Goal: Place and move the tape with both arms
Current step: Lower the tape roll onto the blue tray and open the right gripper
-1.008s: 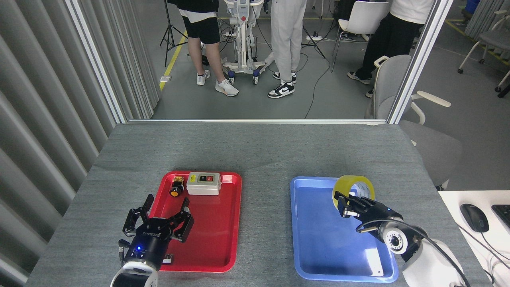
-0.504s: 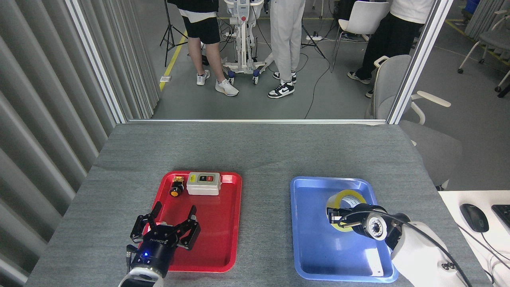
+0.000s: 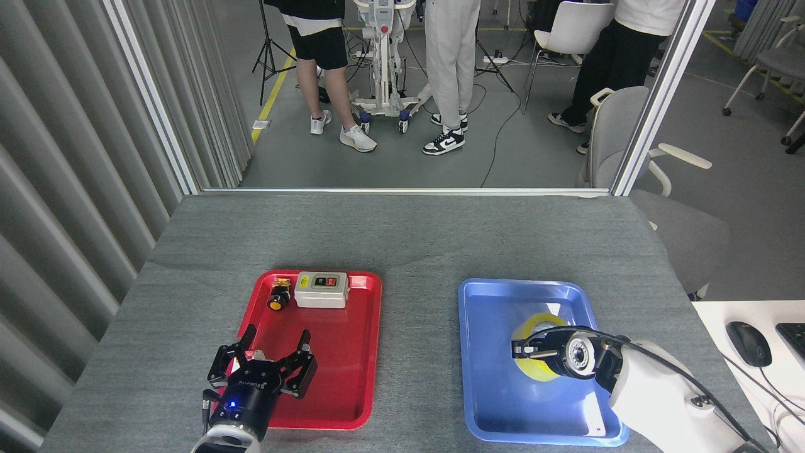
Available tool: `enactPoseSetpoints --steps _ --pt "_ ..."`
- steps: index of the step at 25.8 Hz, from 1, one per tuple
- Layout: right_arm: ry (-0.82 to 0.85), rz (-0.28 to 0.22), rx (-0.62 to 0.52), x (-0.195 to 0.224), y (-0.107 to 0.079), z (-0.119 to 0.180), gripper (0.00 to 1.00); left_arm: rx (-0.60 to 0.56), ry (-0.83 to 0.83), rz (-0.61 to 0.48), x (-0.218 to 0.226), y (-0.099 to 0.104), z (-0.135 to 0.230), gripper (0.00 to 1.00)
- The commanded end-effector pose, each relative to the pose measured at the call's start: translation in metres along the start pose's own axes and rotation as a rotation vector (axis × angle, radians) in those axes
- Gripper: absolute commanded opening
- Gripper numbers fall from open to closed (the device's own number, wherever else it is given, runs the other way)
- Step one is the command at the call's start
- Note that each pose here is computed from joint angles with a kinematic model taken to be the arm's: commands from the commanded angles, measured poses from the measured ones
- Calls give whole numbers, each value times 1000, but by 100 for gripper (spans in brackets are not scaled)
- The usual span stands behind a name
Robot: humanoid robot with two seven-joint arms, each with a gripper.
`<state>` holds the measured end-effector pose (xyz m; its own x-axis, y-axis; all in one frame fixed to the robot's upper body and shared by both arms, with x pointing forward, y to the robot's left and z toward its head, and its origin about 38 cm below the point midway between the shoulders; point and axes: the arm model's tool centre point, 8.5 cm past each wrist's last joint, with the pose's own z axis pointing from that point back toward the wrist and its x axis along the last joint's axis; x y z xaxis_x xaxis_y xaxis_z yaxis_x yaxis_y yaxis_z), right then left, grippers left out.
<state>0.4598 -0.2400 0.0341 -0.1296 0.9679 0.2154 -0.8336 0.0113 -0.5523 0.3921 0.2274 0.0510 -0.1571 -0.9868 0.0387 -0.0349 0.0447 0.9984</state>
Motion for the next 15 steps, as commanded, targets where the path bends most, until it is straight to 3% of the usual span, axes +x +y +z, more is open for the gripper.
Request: enactPoseSetpoints --steps 1,8,11,13,15 --pt "43 15 10 2 5 -4 20 5 0 -3 0 3 -2 100" --pt "44 23 -1 3 6 -5 24 2 -2 -15 -4 3 -1 100" --pt "46 20 -2 3 5 -5 41 3 0 -16 -6 3 -1 100" --pt "48 19 -3 2 5 -5 69 6 -2 -18 -6 4 -1 100" --pt "45 12 -13 2 2 -3 89 10 -4 -20 -6 6 -3 100"
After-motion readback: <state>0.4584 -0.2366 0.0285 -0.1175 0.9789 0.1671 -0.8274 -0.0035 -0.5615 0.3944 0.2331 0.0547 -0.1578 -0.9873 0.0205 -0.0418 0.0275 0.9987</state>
